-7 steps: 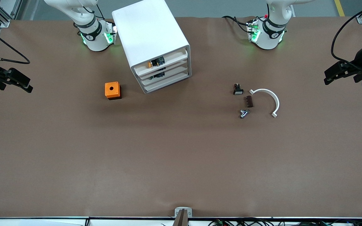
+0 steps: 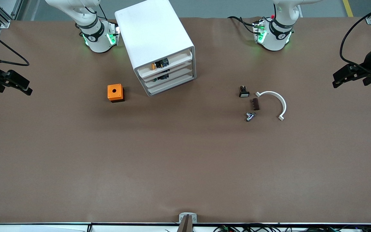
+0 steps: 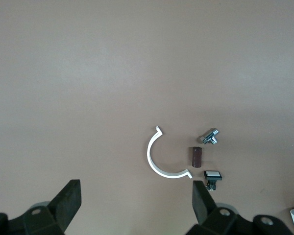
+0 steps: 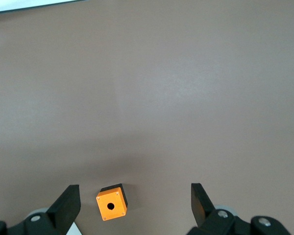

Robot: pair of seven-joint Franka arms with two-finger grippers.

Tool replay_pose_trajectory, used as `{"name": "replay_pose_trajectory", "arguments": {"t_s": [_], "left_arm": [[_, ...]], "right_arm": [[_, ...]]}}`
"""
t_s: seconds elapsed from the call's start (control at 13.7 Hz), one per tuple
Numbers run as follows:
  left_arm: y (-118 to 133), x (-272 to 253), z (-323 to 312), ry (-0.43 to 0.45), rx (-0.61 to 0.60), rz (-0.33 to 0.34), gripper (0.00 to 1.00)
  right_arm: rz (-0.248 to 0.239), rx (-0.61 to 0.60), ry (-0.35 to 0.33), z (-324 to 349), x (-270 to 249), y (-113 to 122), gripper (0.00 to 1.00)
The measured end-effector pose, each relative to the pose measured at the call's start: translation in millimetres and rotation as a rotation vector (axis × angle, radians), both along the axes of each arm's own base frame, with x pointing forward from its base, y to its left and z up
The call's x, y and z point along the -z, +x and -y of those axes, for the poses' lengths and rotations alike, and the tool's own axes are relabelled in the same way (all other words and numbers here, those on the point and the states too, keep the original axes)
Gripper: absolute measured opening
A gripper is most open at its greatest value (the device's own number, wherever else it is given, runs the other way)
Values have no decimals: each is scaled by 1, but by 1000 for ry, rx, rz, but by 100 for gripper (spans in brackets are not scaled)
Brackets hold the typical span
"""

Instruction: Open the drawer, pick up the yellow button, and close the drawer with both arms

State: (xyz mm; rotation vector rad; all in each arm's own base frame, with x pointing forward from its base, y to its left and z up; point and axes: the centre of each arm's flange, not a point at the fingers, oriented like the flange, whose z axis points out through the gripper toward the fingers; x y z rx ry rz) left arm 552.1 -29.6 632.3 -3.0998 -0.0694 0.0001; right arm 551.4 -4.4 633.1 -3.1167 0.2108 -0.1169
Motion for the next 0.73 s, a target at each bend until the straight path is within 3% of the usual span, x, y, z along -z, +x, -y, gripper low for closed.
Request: {"name": "replay_pose_trajectory", "arguments": {"t_s": [0.22, 0.73], "left_arm": [[13, 10, -1, -5, 0, -19, 100], [42, 82, 25, -21, 16, -147, 100]], "right_arm": [[-1, 0, 0, 0, 1, 0, 100], [-4, 0, 0, 0, 2, 1, 100]]}}
